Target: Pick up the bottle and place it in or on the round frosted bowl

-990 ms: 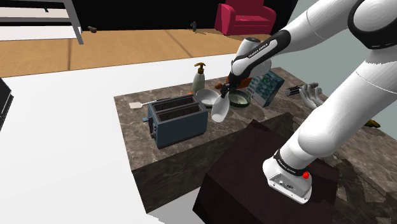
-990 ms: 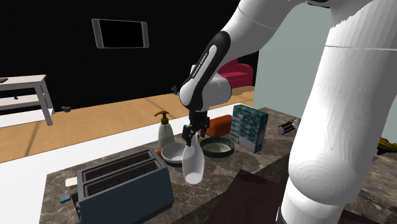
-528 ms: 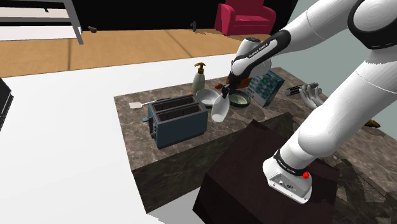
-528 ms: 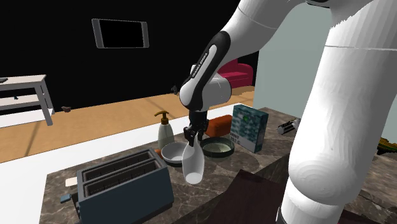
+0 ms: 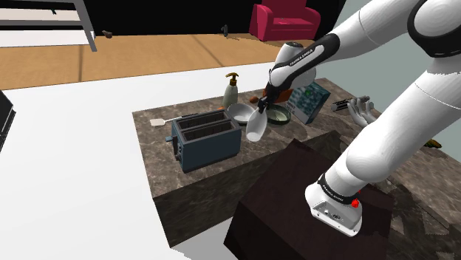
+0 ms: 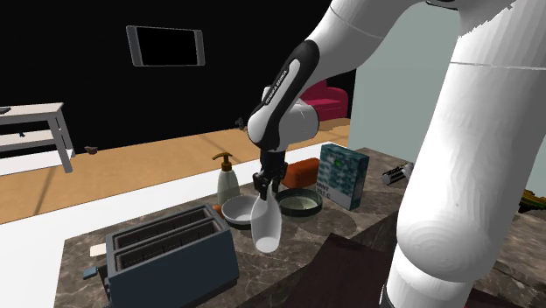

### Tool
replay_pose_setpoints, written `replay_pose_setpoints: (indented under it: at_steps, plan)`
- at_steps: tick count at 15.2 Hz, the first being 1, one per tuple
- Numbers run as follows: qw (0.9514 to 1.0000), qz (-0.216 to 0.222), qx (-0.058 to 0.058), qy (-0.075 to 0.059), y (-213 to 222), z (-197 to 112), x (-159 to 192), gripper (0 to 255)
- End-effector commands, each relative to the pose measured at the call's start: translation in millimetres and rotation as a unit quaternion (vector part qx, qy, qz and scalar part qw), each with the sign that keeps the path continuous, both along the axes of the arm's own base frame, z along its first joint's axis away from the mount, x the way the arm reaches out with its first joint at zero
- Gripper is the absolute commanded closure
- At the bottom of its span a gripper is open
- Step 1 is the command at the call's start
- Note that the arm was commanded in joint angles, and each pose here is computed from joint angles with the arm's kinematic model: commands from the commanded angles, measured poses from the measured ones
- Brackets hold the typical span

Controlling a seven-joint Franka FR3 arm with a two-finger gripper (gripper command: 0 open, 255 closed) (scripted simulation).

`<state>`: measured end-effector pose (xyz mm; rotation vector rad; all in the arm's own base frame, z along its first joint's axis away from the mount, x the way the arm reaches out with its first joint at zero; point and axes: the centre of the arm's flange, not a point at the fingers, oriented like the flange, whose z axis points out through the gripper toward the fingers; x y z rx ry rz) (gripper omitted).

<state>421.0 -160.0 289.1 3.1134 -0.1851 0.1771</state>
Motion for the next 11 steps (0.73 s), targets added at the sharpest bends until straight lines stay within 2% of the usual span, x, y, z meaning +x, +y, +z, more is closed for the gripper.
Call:
replay_pose_setpoints:
  at_steps: [1,11]
  plan:
    - [1.0000,0.000,0.000,0.000,0,10,1,255]
    - [1.0000,0.000,0.000,0.000,0,63,1,255]
